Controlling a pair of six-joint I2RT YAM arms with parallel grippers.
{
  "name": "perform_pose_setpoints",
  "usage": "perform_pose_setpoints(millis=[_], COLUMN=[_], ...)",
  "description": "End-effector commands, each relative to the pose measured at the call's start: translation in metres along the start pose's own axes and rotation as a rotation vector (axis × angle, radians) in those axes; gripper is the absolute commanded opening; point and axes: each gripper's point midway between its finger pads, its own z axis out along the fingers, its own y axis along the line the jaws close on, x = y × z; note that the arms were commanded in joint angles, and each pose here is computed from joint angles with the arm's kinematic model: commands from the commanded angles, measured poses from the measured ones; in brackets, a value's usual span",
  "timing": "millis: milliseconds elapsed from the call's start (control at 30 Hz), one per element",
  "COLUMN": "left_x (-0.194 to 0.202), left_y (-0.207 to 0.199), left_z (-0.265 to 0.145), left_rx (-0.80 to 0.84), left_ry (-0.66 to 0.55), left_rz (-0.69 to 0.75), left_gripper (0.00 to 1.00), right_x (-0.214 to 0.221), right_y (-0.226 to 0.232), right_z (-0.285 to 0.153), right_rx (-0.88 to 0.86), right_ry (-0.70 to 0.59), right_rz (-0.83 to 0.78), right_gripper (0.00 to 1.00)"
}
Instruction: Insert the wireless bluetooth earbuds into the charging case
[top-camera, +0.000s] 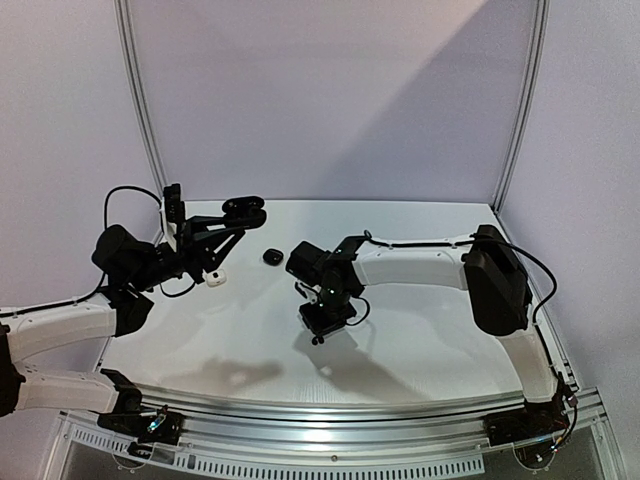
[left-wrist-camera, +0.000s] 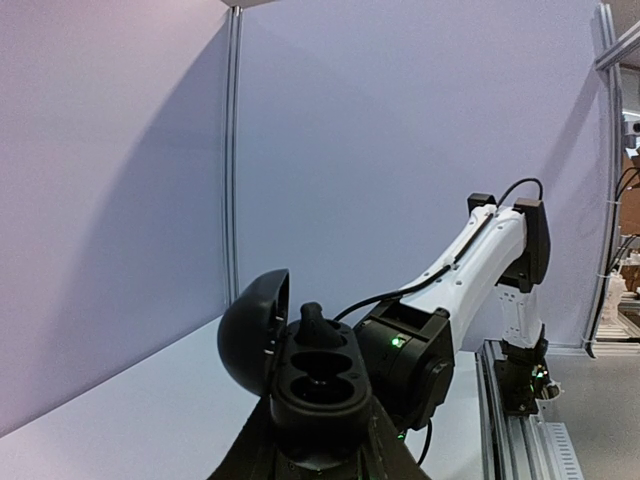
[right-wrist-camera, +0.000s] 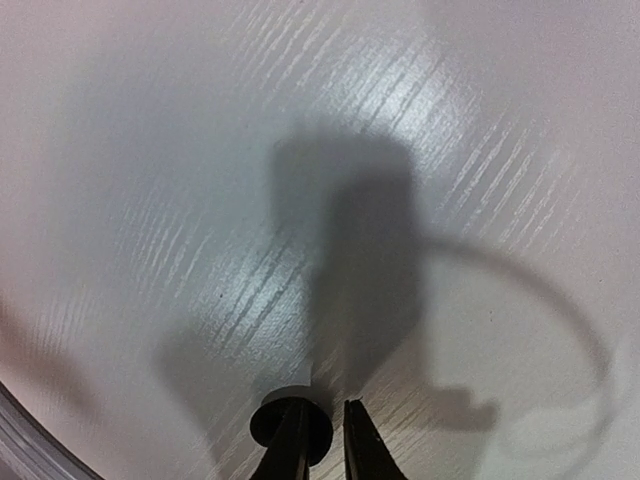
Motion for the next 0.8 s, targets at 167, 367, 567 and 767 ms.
perform_pose_setpoints(millis=[167, 367, 567, 767], left_x=[0.006, 0.007, 0.009, 0.01], left_y=[0.005, 0.005, 0.005, 0.005], left_z=[-0.003, -0.004, -0.004, -0.004], left_rx=[-0.016, -0.019, -0.019, -0.018], left_ry=[0.008, 0.008, 0.013, 0.017], left_rz=[-0.008, -0.009, -0.013, -0.014], left_gripper=[0.0, 0.0, 0.0, 0.0], right_x=[0.022, 0.031, 0.04, 0.045], right_y=[-0.004, 0.001, -0.003, -0.002], right_z=[0.013, 0.011, 0.014, 0.015], right_rx=[0.049, 0.05, 0.05, 0.042], right_ry=[0.07, 0.088, 0.099, 0.104], right_rz=[-0.02, -0.039, -0.02, -0.021], right_gripper=[0.11, 0.14, 0.14, 0.15])
